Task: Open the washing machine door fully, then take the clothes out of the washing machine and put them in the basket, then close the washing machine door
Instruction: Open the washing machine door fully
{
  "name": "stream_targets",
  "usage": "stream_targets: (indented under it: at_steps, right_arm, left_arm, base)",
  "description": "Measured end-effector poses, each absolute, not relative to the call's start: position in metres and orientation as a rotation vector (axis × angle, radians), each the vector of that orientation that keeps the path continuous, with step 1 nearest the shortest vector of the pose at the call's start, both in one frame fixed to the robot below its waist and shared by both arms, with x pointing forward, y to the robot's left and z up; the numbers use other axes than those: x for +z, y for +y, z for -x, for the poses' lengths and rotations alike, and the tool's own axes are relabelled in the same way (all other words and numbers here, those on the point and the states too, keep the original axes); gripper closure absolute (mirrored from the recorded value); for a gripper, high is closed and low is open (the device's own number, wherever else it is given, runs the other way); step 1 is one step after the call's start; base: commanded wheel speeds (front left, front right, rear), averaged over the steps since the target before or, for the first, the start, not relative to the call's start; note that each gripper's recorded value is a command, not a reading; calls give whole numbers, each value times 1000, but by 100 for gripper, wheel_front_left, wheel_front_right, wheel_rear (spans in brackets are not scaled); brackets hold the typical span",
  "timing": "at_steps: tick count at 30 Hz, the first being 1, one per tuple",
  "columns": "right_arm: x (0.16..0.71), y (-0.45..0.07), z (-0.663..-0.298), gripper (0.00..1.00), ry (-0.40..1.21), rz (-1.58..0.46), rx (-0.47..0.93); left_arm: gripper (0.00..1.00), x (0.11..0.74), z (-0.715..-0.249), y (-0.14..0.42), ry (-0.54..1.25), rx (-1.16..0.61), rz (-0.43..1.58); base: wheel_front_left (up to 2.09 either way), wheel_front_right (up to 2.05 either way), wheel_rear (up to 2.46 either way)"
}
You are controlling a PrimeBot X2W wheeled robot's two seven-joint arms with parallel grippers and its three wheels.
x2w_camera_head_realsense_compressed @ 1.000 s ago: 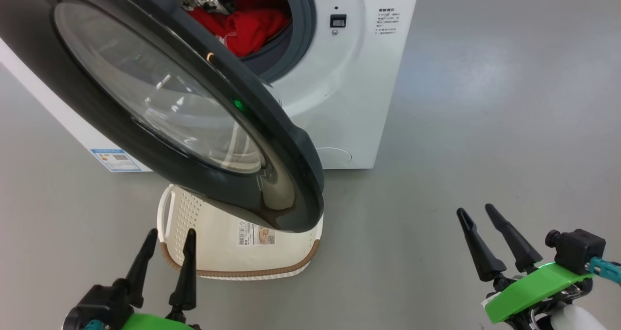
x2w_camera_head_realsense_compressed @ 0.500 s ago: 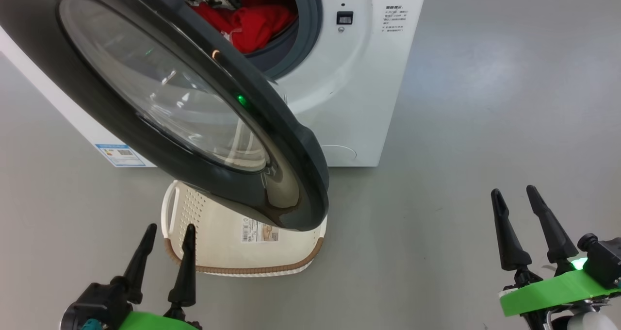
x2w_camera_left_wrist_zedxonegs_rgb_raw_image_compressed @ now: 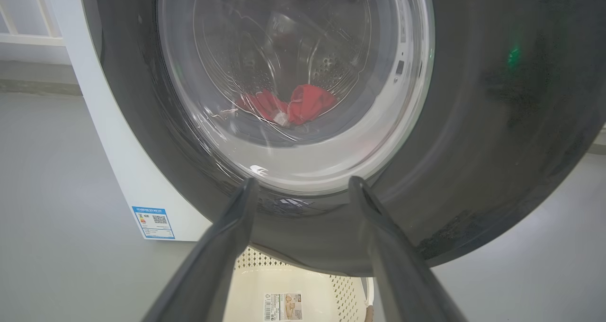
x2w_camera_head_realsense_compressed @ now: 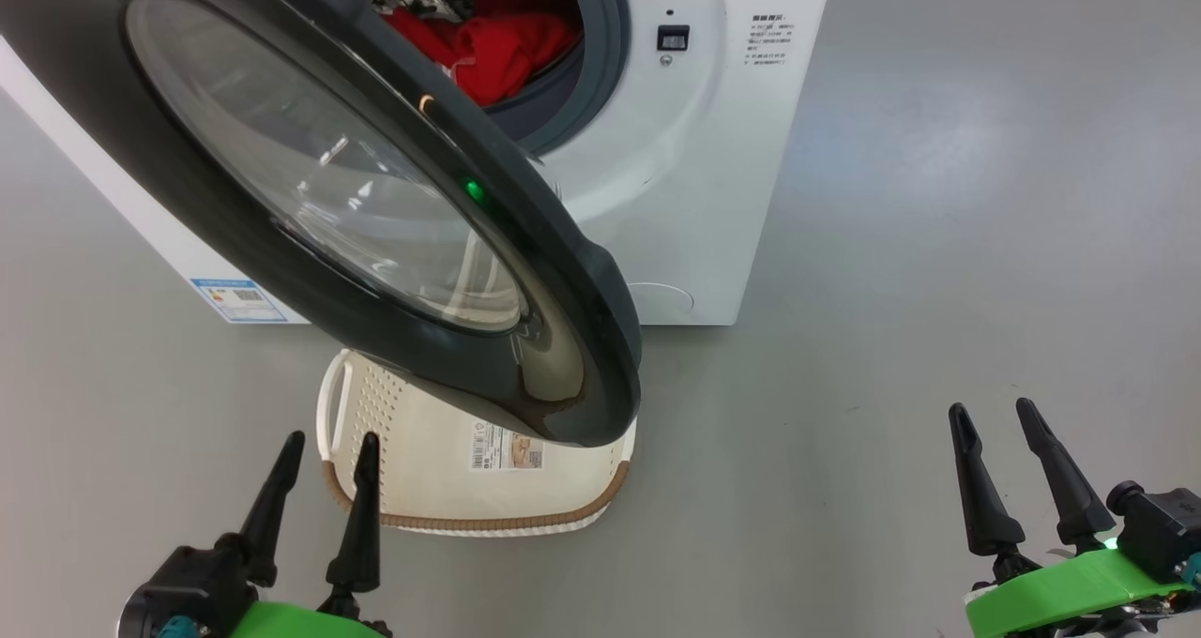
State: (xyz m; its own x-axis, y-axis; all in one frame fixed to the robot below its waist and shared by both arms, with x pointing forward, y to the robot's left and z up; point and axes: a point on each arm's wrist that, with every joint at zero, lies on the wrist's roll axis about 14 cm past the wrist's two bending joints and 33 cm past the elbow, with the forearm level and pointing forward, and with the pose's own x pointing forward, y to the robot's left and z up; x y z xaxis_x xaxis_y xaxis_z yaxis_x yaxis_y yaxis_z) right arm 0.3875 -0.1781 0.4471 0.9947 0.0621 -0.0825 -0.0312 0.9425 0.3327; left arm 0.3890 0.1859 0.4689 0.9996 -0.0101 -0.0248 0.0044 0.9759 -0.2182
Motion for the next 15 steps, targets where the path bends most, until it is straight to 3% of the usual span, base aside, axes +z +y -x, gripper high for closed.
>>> stream_targets:
  at_steps: [5, 6, 7, 8, 9, 15]
  right_arm:
    - [448, -177, -388, 0, 91, -340, 52]
    - [449, -176, -389, 22, 88, -344, 54]
    - [450, -173, -391, 54, 82, -365, 56]
    - [451, -171, -391, 69, 80, -374, 62]
    - [451, -167, -392, 100, 81, -387, 72]
    - [471, -135, -413, 100, 34, -490, 158]
  left_arm:
    - [0, 468, -389, 186, 27, -7, 220]
    - [0, 468, -389, 186, 28, -7, 220]
    - [0, 468, -388, 186, 29, -8, 219]
    - [0, 468, -388, 185, 30, -9, 219]
    - [0, 467, -388, 185, 31, -11, 219]
    - [0, 467, -385, 185, 33, -8, 221]
  base:
    - [0, 0, 0]
    - [0, 0, 0]
    - [0, 0, 0]
    - [0, 0, 0]
    - [0, 0, 0]
    - [0, 0, 0]
